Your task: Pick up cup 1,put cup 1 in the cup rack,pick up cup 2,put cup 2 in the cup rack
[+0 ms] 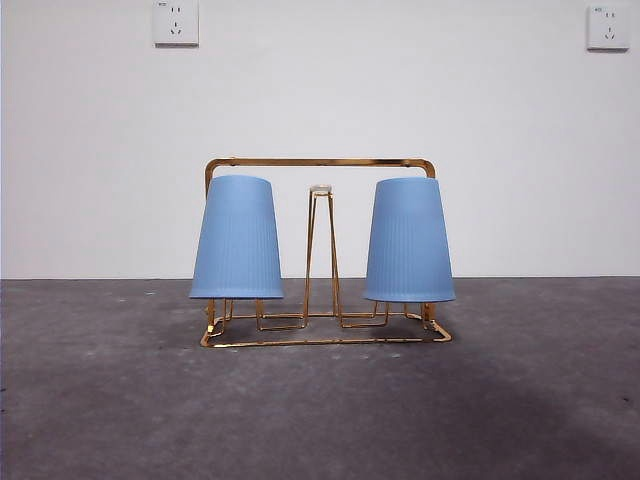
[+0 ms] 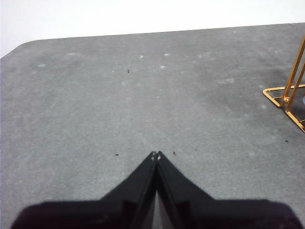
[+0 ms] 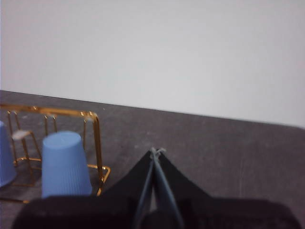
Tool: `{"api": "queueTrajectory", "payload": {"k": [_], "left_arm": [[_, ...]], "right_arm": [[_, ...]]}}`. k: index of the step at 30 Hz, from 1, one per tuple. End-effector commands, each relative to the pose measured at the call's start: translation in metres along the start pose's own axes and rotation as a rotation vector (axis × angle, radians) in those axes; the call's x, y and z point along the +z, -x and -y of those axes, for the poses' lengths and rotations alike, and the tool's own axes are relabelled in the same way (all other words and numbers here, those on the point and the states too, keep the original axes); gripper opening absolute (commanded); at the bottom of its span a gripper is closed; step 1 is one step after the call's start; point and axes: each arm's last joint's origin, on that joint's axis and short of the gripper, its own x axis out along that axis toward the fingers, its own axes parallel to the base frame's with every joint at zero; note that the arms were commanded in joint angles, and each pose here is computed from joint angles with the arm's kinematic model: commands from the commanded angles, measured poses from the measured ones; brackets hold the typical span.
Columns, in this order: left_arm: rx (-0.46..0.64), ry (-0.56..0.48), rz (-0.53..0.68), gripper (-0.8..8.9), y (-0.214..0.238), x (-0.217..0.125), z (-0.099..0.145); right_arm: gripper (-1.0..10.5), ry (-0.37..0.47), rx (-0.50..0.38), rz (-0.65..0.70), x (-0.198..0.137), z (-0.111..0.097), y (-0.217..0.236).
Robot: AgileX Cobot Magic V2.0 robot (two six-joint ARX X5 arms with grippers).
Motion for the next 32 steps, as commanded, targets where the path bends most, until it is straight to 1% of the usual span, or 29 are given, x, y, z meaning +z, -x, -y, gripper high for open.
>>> {"api": "queueTrajectory", "payload": {"k": [1, 4, 8, 14, 16, 32], "left_arm": [[-0.001, 0.01, -0.006, -0.03, -0.001, -0.003, 0.0], [-0.001, 0.01, -0.006, -0.03, -0.001, -0.003, 0.0], [-0.001, 0.01, -0.007, -0.03, -0.001, -0.003, 0.0], [-0.001, 0.01, -0.006, -0.03, -0.001, -0.003, 0.0], [-0.001, 0.01, -0.008, -0.03, -0.001, -0.003, 0.0], [-0.001, 0.01, -0.008, -0.03, -0.001, -0.003, 0.0]], "right_arm": [[0.0, -0.058, -0.036, 0.012, -0.025, 0.0, -0.003], [0.0, -0.085, -0.073, 0.011, -0.048, 0.0, -0.006], [0.0, -0.117, -0.126, -0.062, -0.076, 0.001, -0.013], [0.0, -0.163, -0.123, -0.163, -0.11, 0.0, -0.019], [0.0, -0.157, -0.127, -0.147, -0.109, 0.0, -0.02], [0.0, -0.158, -0.128, -0.156, -0.109, 0.0, -0.019]]}}
